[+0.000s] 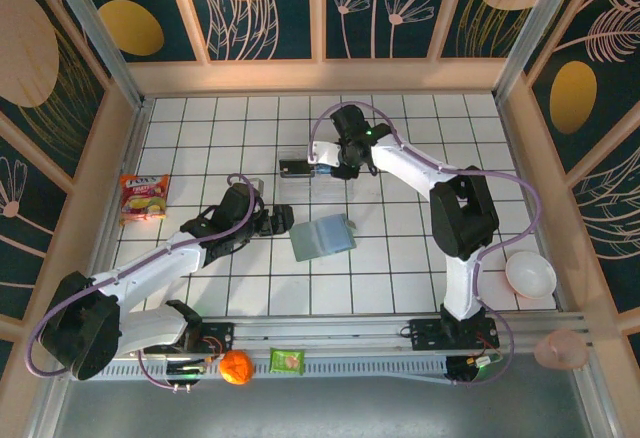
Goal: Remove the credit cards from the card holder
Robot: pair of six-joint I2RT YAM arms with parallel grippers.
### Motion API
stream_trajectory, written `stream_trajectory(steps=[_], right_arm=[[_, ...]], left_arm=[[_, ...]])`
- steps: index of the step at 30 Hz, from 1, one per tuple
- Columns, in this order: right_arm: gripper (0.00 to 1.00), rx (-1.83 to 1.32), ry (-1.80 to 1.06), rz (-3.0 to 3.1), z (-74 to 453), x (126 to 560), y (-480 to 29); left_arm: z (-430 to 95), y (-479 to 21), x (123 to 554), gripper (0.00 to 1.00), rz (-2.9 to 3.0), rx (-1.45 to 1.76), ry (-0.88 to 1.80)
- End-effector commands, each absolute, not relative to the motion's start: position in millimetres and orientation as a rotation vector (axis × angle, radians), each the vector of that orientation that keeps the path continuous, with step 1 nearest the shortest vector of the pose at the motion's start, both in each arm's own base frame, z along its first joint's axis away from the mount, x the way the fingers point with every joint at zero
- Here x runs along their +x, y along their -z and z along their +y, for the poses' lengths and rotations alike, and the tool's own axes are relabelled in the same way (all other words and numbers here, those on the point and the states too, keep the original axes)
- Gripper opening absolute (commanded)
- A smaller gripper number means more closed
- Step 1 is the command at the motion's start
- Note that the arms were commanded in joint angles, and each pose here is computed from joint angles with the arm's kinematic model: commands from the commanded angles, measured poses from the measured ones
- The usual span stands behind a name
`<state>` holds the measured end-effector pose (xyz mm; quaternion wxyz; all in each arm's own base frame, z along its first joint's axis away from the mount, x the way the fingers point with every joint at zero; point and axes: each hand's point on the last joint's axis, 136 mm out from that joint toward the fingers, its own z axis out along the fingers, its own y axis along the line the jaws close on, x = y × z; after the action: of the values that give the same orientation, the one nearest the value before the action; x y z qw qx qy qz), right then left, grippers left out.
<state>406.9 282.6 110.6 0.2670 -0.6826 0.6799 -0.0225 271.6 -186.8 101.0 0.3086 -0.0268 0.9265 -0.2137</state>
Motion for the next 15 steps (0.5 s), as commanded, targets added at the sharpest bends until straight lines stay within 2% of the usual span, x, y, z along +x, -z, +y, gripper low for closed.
stream_trajectory(steps=[1, 10, 15], right_arm=[[0.29, -1.739, 0.048, 1.774, 294, 416, -144], [0.40, -1.530, -0.082, 1.683, 312, 417, -215], [0.40, -1.234, -0.239, 1.662, 314, 424, -269]], left_arm=[[-186, -100, 272, 0.99, 2.447, -0.097, 0.576], [-191, -124, 281, 0.99, 2.353, -0.098, 0.630], [-190, -136, 288, 0.99, 2.299, -0.117, 0.628]])
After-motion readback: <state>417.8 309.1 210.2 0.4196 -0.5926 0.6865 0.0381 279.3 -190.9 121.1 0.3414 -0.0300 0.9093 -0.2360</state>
